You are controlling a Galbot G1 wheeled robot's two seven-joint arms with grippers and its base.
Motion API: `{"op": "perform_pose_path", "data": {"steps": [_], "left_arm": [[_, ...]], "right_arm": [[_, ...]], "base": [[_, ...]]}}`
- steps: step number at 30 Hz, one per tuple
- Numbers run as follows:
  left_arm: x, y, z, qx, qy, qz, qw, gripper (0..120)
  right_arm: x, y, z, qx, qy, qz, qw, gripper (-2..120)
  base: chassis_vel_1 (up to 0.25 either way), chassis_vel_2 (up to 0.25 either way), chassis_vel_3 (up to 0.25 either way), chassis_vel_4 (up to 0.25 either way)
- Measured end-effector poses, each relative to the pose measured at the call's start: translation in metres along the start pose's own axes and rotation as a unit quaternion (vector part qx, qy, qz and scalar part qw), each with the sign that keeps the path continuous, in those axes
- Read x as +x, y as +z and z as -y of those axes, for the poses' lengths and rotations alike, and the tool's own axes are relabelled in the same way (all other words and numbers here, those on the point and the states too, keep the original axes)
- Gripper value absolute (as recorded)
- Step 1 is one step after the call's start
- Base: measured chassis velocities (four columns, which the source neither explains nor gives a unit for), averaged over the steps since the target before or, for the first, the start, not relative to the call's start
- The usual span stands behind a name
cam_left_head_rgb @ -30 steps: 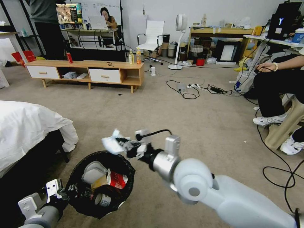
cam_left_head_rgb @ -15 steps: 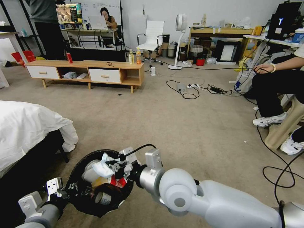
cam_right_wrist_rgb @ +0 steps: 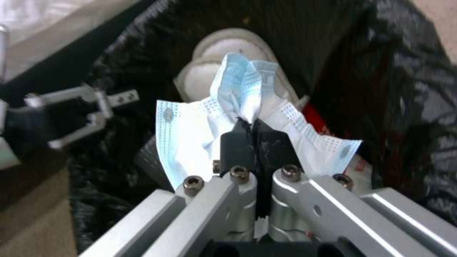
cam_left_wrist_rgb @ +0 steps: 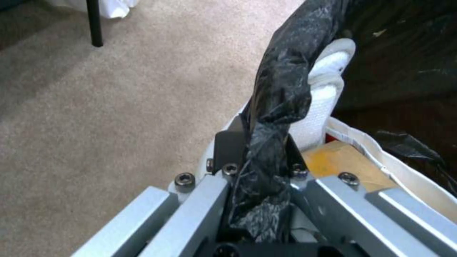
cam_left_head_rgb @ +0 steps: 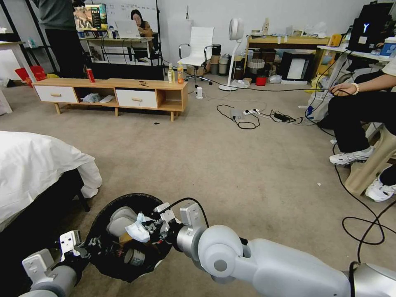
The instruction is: Pick up the trash bin and place the garbage on the floor into it.
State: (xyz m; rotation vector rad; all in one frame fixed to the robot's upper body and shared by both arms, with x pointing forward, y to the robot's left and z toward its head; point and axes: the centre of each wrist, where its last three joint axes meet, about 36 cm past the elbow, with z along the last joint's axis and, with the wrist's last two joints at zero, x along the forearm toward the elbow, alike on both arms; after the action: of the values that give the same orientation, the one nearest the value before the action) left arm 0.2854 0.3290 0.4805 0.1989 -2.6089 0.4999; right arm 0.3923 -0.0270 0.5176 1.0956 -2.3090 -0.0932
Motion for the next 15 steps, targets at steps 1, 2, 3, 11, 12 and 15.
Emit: {"op": "perform_pose_path", "data": {"steps": [1, 2, 3, 11, 12, 15], "left_arm": [[0.0, 0.001, 0.0, 0.001, 0.001, -0.001, 1.0, 2], [0.0, 0.001, 0.0, 0.001, 0.001, -0.001, 1.0, 2], [0.0, 0.001, 0.001, 0.001, 0.001, -0.001, 1.0, 2], [-0.003, 0.003, -0.001, 0.001, 0.0, -0.005, 1.0, 2], [-0.003, 0.003, -0.001, 0.001, 0.0, -0.005, 1.0, 2], [-0.004, 0.004, -0.001, 0.003, 0.0, -0.006, 1.0, 2]], "right_arm": [[-0.002, 0.003, 0.002, -0.001, 0.005, -0.003, 1.0, 0], [-0.002, 0.003, 0.002, -0.001, 0.005, -0.003, 1.0, 0], [-0.004, 0.007, 0.005, -0.002, 0.011, -0.006, 1.0, 0], [-0.007, 0.015, 0.015, -0.008, 0.031, -0.009, 0.999, 10], [-0.007, 0.015, 0.015, -0.008, 0.031, -0.009, 0.999, 10], [-0.007, 0.012, 0.017, -0.008, 0.034, -0.004, 0.999, 22]], "base": [[0.0, 0.0, 0.0, 0.0], [0.0, 0.0, 0.0, 0.0], [0.0, 0.0, 0.0, 0.0], [0.0, 0.0, 0.0, 0.0], [0.0, 0.0, 0.0, 0.0], [0.0, 0.0, 0.0, 0.0]]}}
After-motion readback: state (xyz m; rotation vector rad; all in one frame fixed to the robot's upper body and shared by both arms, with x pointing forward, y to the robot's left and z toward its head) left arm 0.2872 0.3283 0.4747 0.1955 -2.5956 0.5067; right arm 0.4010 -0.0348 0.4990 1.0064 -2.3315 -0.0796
